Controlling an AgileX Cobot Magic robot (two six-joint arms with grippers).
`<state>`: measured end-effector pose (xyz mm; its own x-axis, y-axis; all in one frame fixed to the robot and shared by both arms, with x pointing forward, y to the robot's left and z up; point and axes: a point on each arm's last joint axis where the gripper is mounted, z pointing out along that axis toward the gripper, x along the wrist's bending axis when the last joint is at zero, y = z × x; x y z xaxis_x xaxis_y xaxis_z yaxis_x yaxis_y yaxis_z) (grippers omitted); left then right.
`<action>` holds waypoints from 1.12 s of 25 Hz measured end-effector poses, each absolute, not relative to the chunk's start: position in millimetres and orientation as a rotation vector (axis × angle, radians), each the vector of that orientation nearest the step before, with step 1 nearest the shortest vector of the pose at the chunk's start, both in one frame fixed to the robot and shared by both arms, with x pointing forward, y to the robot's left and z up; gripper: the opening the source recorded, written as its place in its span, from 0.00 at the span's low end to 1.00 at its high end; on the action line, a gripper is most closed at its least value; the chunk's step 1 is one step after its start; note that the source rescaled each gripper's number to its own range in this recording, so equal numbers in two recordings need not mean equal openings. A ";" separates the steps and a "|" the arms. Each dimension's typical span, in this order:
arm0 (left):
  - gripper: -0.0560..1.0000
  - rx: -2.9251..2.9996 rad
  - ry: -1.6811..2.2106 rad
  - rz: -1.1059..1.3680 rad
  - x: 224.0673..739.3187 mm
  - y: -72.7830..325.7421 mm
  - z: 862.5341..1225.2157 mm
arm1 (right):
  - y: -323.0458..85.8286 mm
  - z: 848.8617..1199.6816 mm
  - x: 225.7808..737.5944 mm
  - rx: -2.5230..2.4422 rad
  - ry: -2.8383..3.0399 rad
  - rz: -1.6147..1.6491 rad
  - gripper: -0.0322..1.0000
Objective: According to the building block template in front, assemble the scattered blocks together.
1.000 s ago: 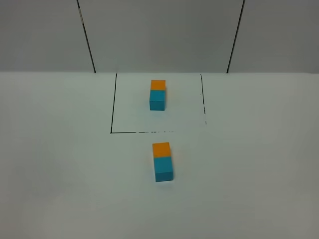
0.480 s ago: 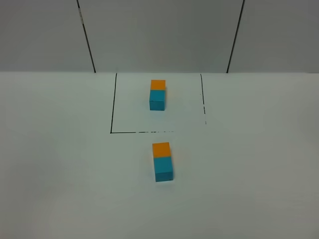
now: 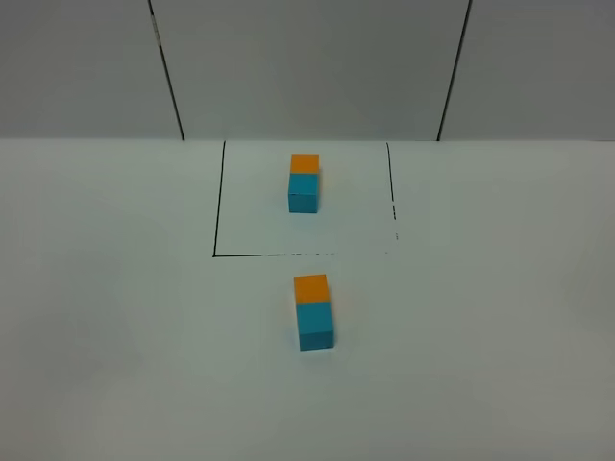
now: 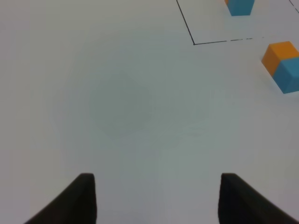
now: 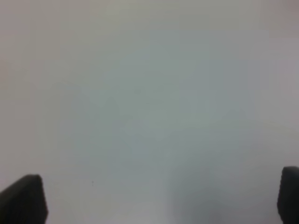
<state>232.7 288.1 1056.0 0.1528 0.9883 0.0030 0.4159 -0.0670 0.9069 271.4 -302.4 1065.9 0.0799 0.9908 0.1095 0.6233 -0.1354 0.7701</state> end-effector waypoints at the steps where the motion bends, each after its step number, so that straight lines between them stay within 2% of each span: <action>1: 0.27 1.614 1.382 0.885 232.7 288.1 1056.0 | -302.4 1063.2 269.1 1.787 1.593 0.891 1.00; 15: 0.27 1.613 1.383 0.884 232.7 288.1 1056.0 | -303.7 1052.4 235.0 1.587 1.554 1.019 1.00; 28: 0.27 1.613 1.383 0.884 232.7 288.1 1056.0 | -303.2 1052.2 232.8 1.649 1.435 0.959 1.00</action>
